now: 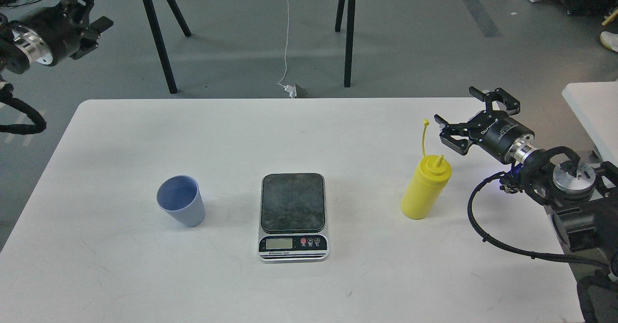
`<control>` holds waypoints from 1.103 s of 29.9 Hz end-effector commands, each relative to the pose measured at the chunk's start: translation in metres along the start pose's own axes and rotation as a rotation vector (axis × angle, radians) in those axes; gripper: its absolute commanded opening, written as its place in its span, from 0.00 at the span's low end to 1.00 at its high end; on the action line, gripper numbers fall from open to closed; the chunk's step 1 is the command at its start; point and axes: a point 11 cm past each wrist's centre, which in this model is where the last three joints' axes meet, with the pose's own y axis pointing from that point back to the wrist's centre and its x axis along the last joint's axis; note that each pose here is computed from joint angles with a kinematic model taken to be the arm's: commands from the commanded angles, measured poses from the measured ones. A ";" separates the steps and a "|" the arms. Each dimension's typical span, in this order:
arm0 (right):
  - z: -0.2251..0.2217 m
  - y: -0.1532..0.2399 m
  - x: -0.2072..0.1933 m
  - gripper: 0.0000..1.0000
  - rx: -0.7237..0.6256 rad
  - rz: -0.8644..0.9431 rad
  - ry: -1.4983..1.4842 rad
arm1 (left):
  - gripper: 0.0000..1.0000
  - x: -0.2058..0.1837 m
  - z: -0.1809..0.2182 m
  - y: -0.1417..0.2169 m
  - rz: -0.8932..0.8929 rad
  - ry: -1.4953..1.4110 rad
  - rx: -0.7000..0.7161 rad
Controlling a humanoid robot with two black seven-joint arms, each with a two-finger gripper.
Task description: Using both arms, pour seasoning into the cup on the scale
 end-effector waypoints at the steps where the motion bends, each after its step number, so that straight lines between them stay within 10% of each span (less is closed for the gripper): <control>1: 0.004 -0.002 0.000 0.99 -0.006 -0.004 -0.006 | 1.00 -0.011 -0.009 0.000 -0.177 -0.340 0.176; 14: 0.000 0.001 0.002 0.99 -0.004 0.008 0.004 | 1.00 -0.109 -0.010 0.035 -0.725 -0.929 0.141; 33: 0.002 0.002 0.004 0.99 -0.006 0.012 0.002 | 1.00 -0.169 -0.063 0.062 -0.939 -0.997 0.166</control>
